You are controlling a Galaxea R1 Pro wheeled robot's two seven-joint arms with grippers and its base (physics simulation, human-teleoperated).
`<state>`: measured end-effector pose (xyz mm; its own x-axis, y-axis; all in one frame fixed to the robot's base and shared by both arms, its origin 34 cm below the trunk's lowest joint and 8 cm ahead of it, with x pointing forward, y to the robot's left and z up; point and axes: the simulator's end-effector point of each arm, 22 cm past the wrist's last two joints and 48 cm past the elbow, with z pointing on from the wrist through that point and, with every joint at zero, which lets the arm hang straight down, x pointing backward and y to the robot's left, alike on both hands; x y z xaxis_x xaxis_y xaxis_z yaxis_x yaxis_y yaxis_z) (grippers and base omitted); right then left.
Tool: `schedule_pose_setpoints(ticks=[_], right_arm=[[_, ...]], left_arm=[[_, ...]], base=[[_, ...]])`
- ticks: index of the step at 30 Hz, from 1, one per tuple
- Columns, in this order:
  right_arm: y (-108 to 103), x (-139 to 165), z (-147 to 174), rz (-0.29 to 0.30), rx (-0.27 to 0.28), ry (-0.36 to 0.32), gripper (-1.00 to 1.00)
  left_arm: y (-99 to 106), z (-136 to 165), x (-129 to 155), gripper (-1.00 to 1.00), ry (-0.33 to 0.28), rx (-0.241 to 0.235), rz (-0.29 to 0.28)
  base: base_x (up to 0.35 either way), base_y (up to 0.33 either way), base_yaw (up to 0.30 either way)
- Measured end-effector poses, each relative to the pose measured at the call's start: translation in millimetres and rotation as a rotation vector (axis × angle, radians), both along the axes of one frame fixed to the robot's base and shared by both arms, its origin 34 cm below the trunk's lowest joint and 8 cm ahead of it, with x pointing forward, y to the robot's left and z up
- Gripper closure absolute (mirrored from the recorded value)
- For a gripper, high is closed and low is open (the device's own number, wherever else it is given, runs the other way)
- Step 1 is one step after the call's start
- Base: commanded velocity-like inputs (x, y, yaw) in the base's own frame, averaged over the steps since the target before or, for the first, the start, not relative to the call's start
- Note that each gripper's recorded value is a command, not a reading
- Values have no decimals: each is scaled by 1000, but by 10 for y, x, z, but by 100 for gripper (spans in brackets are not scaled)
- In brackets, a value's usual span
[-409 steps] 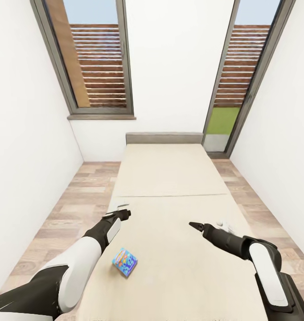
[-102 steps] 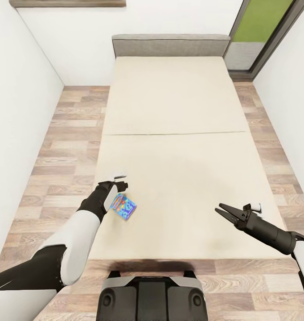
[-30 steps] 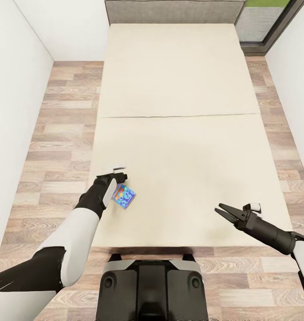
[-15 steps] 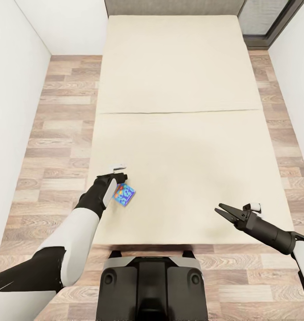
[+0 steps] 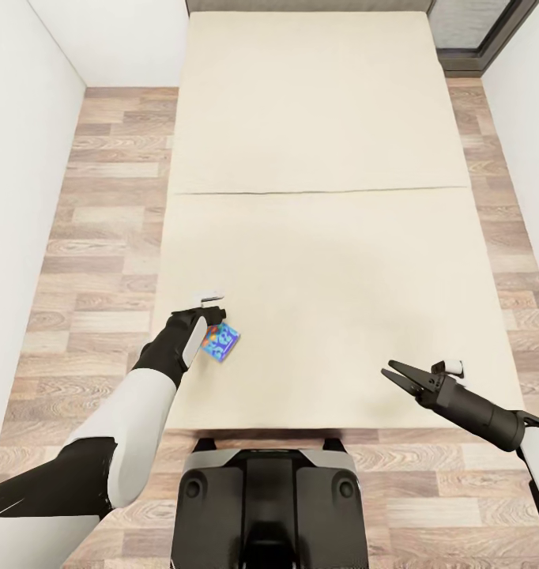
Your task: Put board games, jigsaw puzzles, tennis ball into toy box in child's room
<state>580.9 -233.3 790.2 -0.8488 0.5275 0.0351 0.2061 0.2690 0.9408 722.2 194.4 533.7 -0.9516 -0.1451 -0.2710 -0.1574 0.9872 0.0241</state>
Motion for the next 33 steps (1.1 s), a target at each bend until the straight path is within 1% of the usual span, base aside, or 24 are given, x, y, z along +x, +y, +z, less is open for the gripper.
schedule_pose_setpoints(ticks=[21,29,33], right_arm=[[-5,-78,-160,-2,1,35,-100],[-5,-82,-170,-2,1,37,-100],[-4,-82,-174,-2,1,38,-100]], left_arm=[[0,-204,-162,-100,34,0,0],[-1,-217,-174,-100,36,0,0],[-1,-222,-176,-100,37,0,0]], base=[[0,0,0],[-1,0,0],[-130,0,0]])
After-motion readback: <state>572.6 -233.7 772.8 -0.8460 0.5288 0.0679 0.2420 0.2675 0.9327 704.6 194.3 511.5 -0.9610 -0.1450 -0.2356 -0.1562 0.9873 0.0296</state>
